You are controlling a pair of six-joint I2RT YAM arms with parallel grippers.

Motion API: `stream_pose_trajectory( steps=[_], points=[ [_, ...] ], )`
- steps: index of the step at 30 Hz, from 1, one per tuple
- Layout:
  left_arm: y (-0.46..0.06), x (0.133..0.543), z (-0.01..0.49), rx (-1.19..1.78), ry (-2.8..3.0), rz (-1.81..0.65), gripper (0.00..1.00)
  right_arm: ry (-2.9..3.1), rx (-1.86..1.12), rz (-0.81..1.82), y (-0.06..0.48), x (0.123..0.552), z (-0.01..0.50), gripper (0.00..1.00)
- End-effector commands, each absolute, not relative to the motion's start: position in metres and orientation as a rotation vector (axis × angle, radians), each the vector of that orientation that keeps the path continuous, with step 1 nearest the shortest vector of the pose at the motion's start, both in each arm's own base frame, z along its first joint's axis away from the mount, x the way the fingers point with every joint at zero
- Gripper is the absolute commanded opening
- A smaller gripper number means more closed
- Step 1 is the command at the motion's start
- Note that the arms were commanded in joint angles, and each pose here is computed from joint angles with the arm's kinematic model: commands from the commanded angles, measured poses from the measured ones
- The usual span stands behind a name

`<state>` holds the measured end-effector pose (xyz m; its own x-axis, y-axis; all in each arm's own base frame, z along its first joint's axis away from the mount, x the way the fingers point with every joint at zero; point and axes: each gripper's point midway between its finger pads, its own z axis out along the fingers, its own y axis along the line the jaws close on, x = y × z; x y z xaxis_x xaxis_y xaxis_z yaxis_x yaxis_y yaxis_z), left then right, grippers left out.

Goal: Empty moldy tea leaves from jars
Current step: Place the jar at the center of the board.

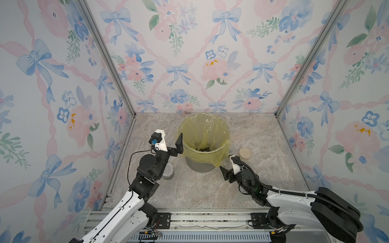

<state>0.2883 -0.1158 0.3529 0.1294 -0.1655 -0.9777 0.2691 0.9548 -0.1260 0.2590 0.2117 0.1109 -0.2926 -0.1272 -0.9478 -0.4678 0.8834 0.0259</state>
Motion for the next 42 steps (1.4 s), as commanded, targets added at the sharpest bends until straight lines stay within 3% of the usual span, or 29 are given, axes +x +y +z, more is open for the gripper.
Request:
stream_pose_trajectory(
  steps=[1,12,16,31,42],
  points=[
    [-0.114,0.284,0.359,0.075,1.382,-0.344,0.98,1.771,-0.424,0.409,0.226,0.264,0.141,0.73],
    [-0.114,0.285,0.362,0.067,1.379,-0.347,0.98,1.763,-0.459,0.403,0.231,0.26,0.142,0.89],
    [-0.113,0.284,0.362,0.067,1.379,-0.348,0.98,1.757,-0.459,0.394,0.23,0.259,0.144,0.99],
    [-0.112,0.285,0.38,0.073,1.393,-0.328,0.98,1.729,-0.481,0.432,0.22,0.242,0.182,0.96],
    [-0.134,0.298,0.411,0.207,1.504,-0.302,0.98,1.747,-0.217,0.475,0.138,0.219,0.255,0.97]
  ],
)
